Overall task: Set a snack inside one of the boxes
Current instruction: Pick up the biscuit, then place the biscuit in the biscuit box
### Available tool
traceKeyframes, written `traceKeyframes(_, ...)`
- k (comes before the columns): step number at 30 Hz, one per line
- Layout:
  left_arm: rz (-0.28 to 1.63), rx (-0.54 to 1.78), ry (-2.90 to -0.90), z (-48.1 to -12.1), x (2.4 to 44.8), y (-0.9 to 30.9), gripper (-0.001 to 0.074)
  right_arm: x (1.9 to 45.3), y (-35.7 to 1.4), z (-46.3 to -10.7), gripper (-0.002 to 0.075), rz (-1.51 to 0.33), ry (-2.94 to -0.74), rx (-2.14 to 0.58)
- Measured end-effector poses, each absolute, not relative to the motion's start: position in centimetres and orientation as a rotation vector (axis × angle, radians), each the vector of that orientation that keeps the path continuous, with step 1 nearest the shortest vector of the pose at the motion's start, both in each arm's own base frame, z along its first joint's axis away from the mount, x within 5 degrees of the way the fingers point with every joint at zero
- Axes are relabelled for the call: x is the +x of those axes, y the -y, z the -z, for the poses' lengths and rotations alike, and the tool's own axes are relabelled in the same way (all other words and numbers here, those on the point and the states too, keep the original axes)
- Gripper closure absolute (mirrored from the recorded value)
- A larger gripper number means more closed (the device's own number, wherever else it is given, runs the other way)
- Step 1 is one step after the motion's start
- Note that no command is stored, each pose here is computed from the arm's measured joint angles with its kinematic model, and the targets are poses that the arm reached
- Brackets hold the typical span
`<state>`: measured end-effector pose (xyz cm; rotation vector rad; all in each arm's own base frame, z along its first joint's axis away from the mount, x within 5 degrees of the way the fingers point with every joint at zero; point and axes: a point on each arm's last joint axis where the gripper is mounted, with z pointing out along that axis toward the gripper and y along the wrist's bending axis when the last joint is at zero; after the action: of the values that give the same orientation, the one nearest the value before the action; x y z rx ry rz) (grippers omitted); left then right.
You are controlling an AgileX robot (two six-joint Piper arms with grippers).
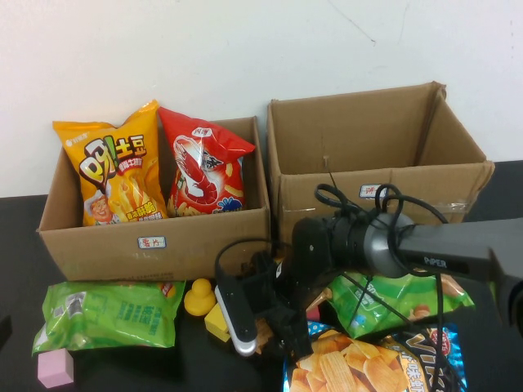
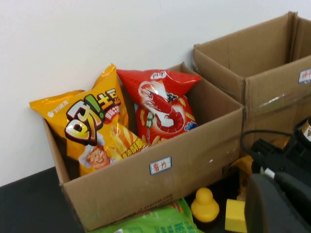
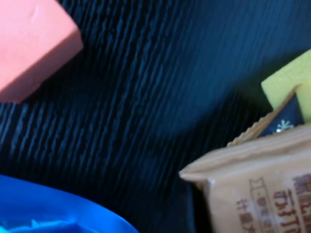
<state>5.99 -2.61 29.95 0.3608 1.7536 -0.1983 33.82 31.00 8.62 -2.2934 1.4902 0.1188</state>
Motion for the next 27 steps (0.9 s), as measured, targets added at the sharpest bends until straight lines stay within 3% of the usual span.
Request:
traceKeyframes(3, 0.194, 0.369, -1.763, -29.8, 6.0, 2.6, 0.0737, 33.8, -31.0, -8.4, 0.0137, -0.115, -1.488, -2.299)
traceKeyframes(7, 0.188, 0.374, -1.767, -29.8, 6.0, 2.6, 0.0738, 33.9, -31.1, -8.5, 0.0262, -0.112, -1.488, -2.292)
traceKeyframes(12, 0.184, 0.376, -1.767, -29.8, 6.0, 2.6, 0.0737, 34.0, -31.3, -10.4, 0.026, -0.129, -1.55, -2.218)
traceKeyframes(27, 0.225, 0.358, -1.766, -29.9, 5.9, 2.7, 0.0738, 33.2, -29.2, -26.8, 0.026, -0.23, -1.665, -1.727)
